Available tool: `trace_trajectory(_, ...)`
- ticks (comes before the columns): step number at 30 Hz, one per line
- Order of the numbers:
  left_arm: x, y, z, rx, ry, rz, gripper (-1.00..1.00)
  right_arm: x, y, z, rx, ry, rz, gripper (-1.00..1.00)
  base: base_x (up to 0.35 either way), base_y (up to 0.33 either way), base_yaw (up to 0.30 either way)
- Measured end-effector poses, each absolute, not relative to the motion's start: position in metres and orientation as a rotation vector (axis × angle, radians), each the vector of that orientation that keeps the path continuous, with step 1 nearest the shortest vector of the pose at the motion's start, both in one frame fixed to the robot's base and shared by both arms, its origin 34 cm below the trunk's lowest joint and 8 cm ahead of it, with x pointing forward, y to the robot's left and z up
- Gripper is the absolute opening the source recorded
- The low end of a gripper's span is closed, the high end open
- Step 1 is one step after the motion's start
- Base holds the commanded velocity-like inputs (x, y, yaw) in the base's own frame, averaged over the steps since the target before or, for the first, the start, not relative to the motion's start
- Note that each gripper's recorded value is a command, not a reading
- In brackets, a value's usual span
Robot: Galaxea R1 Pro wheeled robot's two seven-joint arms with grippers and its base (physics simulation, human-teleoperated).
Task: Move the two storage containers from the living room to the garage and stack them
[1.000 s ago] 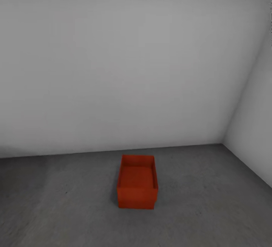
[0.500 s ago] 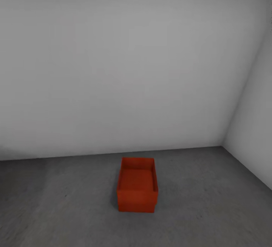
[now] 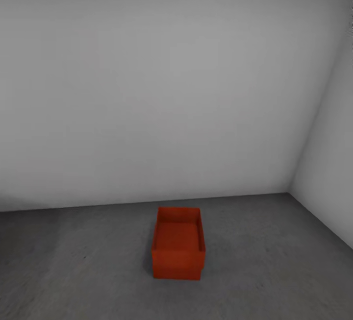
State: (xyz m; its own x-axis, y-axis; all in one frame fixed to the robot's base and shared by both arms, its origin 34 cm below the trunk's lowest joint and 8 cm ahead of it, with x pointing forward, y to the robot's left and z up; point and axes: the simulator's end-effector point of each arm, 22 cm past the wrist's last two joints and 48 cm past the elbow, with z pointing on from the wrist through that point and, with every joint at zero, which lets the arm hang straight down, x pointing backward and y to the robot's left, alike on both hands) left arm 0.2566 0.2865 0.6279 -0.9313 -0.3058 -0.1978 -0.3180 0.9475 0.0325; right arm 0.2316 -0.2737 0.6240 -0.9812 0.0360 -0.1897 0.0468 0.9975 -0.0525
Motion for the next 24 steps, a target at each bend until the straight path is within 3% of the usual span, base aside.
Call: trace_trajectory(24,0.279,0.294,0.636,-0.473,2.822,0.112,1.00,0.246,-0.280,0.629,0.032,2.913,-0.090,1.00,0.000,0.000,0.000)
